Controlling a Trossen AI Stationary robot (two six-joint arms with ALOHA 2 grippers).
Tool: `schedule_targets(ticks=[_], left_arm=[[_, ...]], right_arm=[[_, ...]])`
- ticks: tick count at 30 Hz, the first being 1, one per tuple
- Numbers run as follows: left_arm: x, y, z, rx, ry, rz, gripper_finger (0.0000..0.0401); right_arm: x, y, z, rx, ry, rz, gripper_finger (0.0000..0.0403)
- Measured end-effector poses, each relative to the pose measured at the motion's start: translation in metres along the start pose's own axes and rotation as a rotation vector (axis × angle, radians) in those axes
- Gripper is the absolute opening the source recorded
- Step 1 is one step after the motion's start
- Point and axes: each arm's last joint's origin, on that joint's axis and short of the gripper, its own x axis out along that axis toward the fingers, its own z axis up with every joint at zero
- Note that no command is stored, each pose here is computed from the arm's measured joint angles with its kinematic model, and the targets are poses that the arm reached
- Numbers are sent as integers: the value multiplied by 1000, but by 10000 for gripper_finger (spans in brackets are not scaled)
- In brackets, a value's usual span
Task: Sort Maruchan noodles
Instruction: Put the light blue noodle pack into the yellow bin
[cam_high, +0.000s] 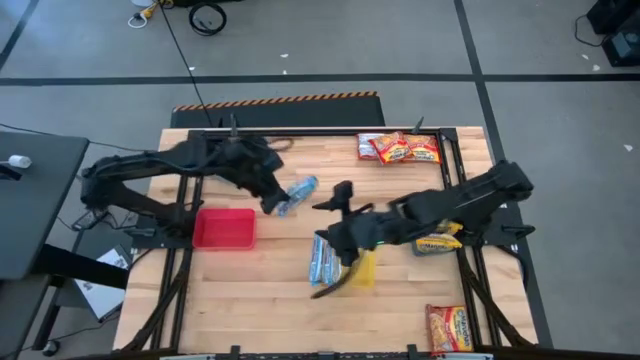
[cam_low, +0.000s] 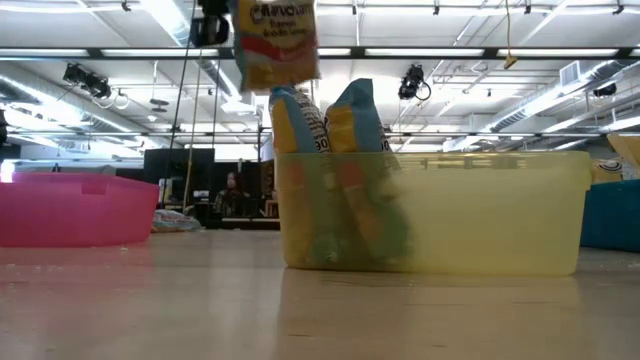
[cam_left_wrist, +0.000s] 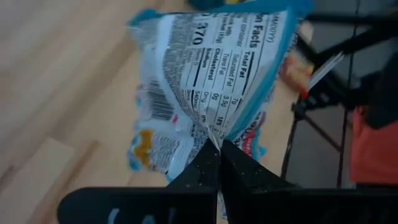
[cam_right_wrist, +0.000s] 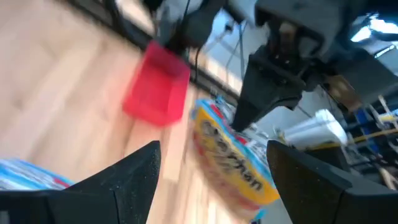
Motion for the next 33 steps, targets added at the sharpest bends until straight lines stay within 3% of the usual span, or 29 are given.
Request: schedule_targets(ticks=[7, 14, 26, 33], left_arm=[[47, -4, -3, 27, 116, 15, 7], [73, -14, -10, 67, 160, -4, 7], [85, -22, -15, 110, 166, -16, 7], [89, -31, -17, 305, 135, -43, 7]], right_arm=[[47, 21, -18, -81, 172, 24, 302], [75, 31, -40, -114, 329, 74, 304], [74, 28, -39, -77, 293, 129, 299], [81, 18, -49, -10, 309, 247, 298]])
